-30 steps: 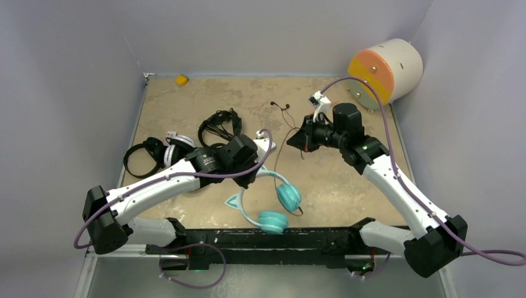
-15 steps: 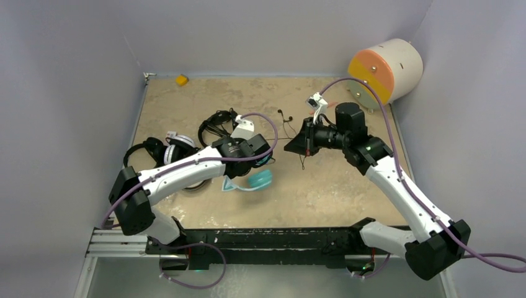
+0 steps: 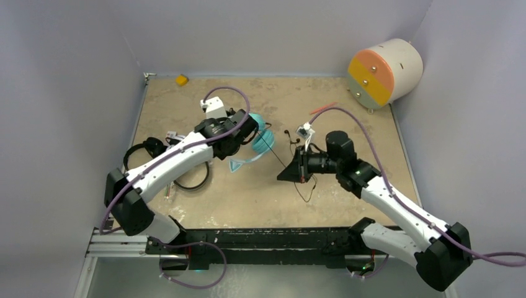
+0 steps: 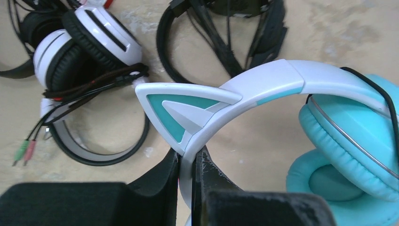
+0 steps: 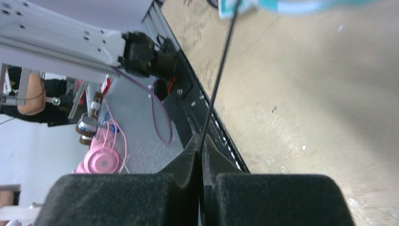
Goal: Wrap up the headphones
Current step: Wrap the headphones cable around the headphones.
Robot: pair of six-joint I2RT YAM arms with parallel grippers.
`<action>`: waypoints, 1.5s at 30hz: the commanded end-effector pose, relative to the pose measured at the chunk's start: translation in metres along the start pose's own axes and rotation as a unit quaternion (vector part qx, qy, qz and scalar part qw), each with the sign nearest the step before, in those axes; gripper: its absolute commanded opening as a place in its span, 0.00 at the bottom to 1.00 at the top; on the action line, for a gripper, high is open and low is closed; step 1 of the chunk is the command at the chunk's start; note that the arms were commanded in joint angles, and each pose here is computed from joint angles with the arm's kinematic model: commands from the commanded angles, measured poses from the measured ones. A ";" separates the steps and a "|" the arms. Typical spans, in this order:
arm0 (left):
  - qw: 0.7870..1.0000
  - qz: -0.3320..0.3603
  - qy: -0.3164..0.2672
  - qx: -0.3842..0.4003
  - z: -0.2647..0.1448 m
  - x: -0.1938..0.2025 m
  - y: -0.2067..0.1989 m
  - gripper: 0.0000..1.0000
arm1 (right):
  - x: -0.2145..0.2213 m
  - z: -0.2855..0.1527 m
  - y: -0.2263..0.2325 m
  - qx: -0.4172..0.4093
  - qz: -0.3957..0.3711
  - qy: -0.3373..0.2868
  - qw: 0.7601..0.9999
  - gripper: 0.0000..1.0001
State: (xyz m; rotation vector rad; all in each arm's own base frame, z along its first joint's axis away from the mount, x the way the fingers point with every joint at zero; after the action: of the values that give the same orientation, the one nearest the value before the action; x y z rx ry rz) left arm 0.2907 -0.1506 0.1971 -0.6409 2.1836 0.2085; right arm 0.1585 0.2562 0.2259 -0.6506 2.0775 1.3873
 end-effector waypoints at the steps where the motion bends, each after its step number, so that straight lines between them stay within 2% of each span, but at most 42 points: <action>1: 0.978 -0.171 -0.056 0.107 -0.034 -0.063 -0.021 0.00 | 0.021 0.022 0.006 -0.064 0.006 0.011 0.998 0.00; 4: 0.965 -0.206 -0.062 0.150 -0.050 -0.079 -0.023 0.00 | 0.033 0.038 -0.004 -0.066 0.012 0.019 0.998 0.00; 9: 0.948 -0.209 -0.047 0.233 -0.080 -0.096 -0.029 0.00 | 0.038 0.052 -0.031 -0.035 0.002 -0.003 0.999 0.06; 16: 0.908 -0.137 0.021 0.395 -0.139 -0.089 -0.050 0.00 | 0.031 0.058 -0.059 0.015 -0.031 -0.064 0.997 0.06; 21: 0.890 -0.100 0.042 0.443 -0.174 -0.093 -0.039 0.00 | 0.024 0.055 -0.075 0.050 -0.044 -0.114 0.991 0.06; 26: 0.872 -0.005 0.050 0.486 -0.198 -0.085 -0.026 0.00 | 0.019 0.048 -0.085 0.066 -0.039 -0.118 0.990 0.05; 28: 0.849 0.049 0.063 0.522 -0.209 -0.073 -0.024 0.00 | 0.017 0.044 -0.091 0.074 -0.035 -0.120 0.989 0.05; 29: 0.829 0.078 0.077 0.549 -0.217 -0.063 -0.025 0.00 | 0.014 0.041 -0.091 0.074 -0.036 -0.122 0.989 0.04; 31: 0.776 0.140 0.108 0.605 -0.233 -0.039 -0.025 0.00 | 0.008 0.036 -0.092 0.071 -0.037 -0.124 0.989 0.04; 32: 0.740 0.169 0.133 0.638 -0.242 -0.023 -0.024 0.00 | 0.004 0.032 -0.093 0.070 -0.035 -0.124 0.989 0.04; 34: 0.700 0.204 0.144 0.669 -0.248 -0.008 -0.020 0.00 | -0.002 0.027 -0.093 0.070 -0.038 -0.124 0.989 0.02; 39: 0.661 0.272 0.136 0.686 -0.240 0.015 -0.008 0.00 | -0.015 0.014 -0.091 0.094 -0.066 -0.119 0.986 0.01; 41: 0.663 0.294 0.140 0.674 -0.231 0.023 -0.004 0.00 | -0.018 0.009 -0.089 0.100 -0.079 -0.117 0.985 0.01; 45: 0.694 0.316 0.138 0.632 -0.203 0.032 -0.008 0.00 | -0.022 0.004 -0.071 0.072 -0.112 -0.108 0.985 0.02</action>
State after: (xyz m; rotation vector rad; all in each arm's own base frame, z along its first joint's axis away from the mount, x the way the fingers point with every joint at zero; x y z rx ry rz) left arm 0.1471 -0.2400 0.3015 0.8109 2.1737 -1.0405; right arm 0.2240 0.2389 0.1715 -0.5202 1.9121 1.1440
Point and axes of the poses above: each gripper's point midway between its finger pads, its own z axis out along the fingers, its own y axis along the line the jaws close on, x = y × z, the point moved 1 cm from there along -z, back along the fingers, and after that the axes turned 5 degrees about -z, right-handed, at the moved point
